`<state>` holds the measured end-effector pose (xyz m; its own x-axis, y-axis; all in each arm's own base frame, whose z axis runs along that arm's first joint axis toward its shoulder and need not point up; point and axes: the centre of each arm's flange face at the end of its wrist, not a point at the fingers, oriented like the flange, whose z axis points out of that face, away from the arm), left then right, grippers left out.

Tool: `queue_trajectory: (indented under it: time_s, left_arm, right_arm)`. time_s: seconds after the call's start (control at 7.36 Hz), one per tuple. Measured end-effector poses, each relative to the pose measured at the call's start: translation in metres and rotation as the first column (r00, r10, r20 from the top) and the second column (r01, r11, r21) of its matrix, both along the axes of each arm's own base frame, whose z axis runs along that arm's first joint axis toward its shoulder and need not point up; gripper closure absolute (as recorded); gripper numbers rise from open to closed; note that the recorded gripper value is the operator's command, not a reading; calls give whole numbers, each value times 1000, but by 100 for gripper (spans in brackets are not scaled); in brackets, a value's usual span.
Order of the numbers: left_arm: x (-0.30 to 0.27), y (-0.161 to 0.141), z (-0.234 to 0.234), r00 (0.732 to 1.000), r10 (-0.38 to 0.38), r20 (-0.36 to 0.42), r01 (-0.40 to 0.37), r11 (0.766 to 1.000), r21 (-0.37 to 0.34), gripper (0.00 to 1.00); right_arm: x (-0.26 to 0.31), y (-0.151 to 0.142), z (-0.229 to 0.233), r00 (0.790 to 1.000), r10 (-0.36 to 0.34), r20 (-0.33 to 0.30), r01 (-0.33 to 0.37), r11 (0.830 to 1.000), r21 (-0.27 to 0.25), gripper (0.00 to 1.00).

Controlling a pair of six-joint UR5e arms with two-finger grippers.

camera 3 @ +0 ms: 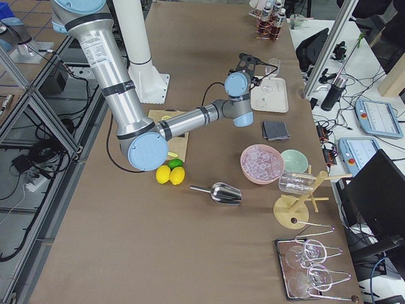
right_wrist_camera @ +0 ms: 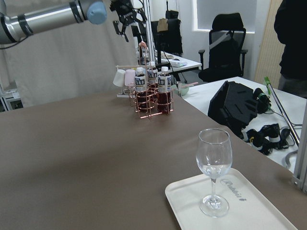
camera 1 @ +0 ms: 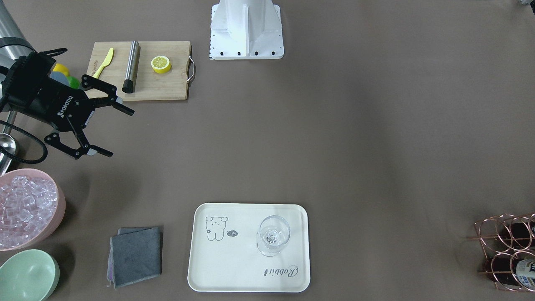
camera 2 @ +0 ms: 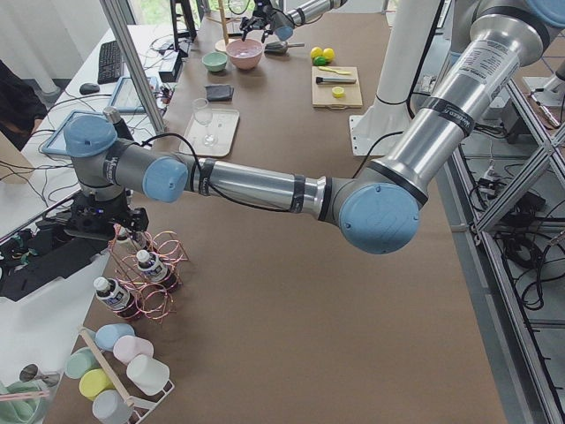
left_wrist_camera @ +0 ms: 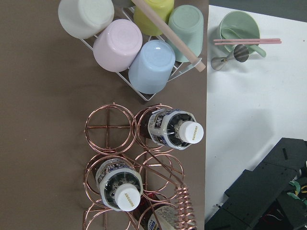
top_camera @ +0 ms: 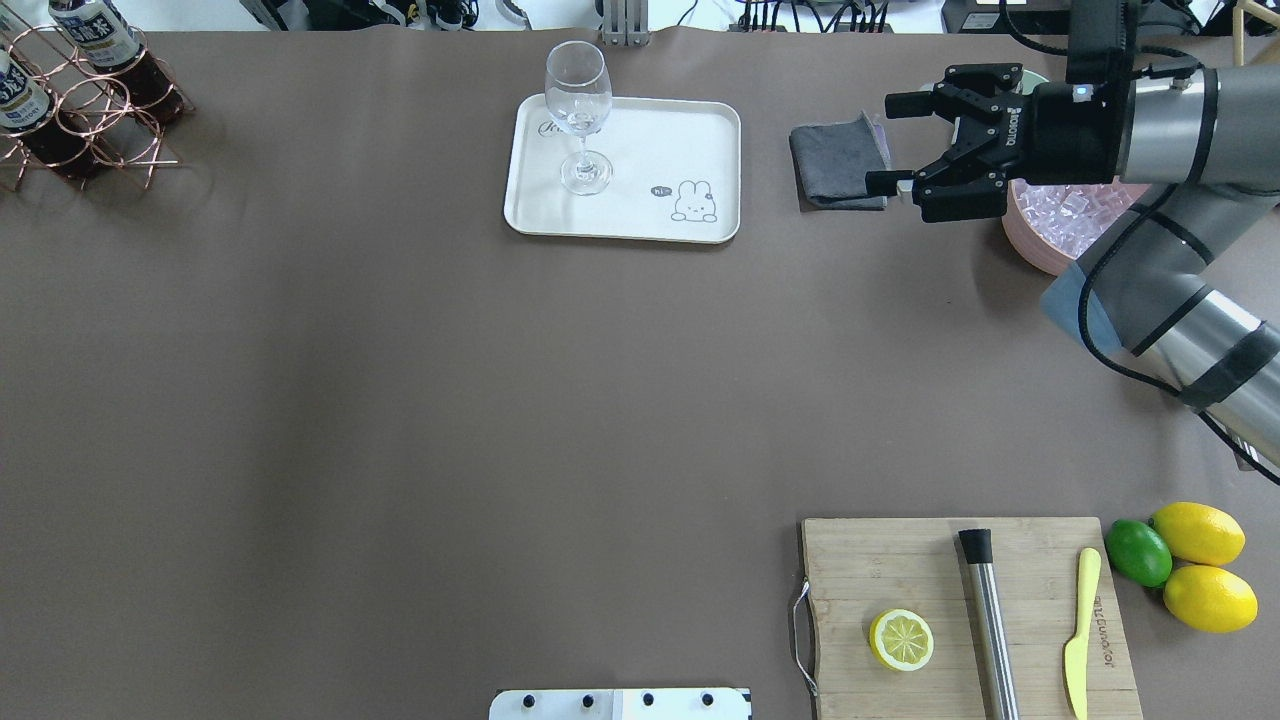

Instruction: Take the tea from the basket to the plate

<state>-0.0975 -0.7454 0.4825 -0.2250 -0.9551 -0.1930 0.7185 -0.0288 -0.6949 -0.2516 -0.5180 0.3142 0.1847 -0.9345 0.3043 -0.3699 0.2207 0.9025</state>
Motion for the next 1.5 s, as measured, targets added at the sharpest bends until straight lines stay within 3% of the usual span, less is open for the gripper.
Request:
queue_trajectory:
  time_s: [0.27, 0.54, 0.82, 0.95, 1.22, 1.36, 1.5]
  left_arm:
    - [18, -10, 8, 999, -24, 23, 24, 999, 26, 2]
    - [30, -20, 14, 999, -32, 23, 31, 999, 40, 4]
    - [50, -23, 15, 1000, -19, 19, 18, 999, 43, 67]
    - [56, -23, 16, 1000, -13, 17, 13, 999, 41, 74]
    - [56, -21, 16, 1000, 1, 25, -3, 998, 55, 74]
    - [51, -18, 20, 999, 14, 34, -16, 998, 66, 93]
    - [45, -16, 22, 999, 17, 39, -20, 997, 71, 100]
  right_arm:
    - [-22, 23, 27, 992, -16, 123, 7, 997, 75, 1]
    - [-46, 51, 46, 983, -80, 164, 58, 989, 136, 1]
    - [-82, 76, 46, 980, -129, 149, 94, 971, 220, 1]
    - [-92, 83, 45, 980, -136, 143, 96, 962, 256, 1]
    - [-99, 88, 44, 980, -142, 139, 99, 956, 278, 1]
    - [-100, 89, 44, 980, -144, 139, 101, 955, 279, 1]
    - [-101, 89, 45, 980, -145, 139, 102, 955, 277, 1]
